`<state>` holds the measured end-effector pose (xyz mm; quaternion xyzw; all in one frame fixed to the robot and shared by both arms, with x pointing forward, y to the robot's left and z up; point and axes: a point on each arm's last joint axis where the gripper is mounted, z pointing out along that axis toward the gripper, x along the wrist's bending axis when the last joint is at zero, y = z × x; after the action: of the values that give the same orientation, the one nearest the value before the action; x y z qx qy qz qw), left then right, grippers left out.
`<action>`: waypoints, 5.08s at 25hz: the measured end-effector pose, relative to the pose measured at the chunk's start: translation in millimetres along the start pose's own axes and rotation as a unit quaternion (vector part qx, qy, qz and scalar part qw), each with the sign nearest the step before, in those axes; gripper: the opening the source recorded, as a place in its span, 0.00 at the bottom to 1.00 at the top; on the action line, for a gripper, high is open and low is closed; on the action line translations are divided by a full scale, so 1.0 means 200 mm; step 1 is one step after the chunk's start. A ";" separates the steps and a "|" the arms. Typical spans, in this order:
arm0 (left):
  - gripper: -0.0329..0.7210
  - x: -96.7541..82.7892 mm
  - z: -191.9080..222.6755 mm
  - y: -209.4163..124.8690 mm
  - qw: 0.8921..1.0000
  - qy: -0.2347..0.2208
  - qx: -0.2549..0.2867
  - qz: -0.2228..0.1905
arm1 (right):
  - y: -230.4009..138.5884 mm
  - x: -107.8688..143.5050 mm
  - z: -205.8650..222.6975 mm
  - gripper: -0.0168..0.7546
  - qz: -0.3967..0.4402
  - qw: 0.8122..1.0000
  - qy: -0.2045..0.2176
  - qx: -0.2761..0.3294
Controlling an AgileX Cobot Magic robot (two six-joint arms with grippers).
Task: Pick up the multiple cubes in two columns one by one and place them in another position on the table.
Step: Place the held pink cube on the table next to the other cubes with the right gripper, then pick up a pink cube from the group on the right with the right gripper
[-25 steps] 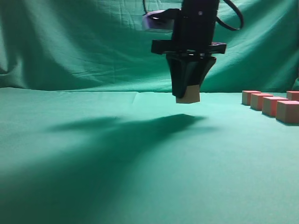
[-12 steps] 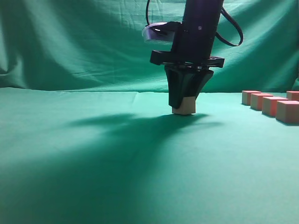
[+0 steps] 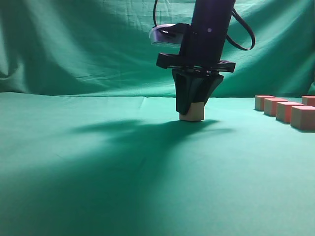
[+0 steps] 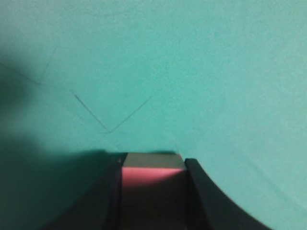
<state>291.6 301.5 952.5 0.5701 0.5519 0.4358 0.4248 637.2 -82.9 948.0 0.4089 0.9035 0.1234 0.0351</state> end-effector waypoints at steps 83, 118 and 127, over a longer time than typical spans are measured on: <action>0.04 0.00 0.00 0.00 1.000 0.000 0.000 0.000 | -1.08 -0.41 -0.48 0.71 0.349 0.931 -0.099 0.029; 0.04 0.00 0.00 0.00 1.000 0.000 0.000 0.000 | -1.10 -0.56 -0.25 0.36 0.377 0.919 -0.110 0.042; 0.04 0.00 0.00 0.00 1.000 0.000 0.000 0.000 | -1.00 -0.38 -0.33 0.36 0.341 0.937 -0.062 0.032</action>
<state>291.6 301.5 952.5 0.5701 0.5519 0.4358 0.4248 530.0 -280.0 958.9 0.7004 0.7092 0.0731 0.0336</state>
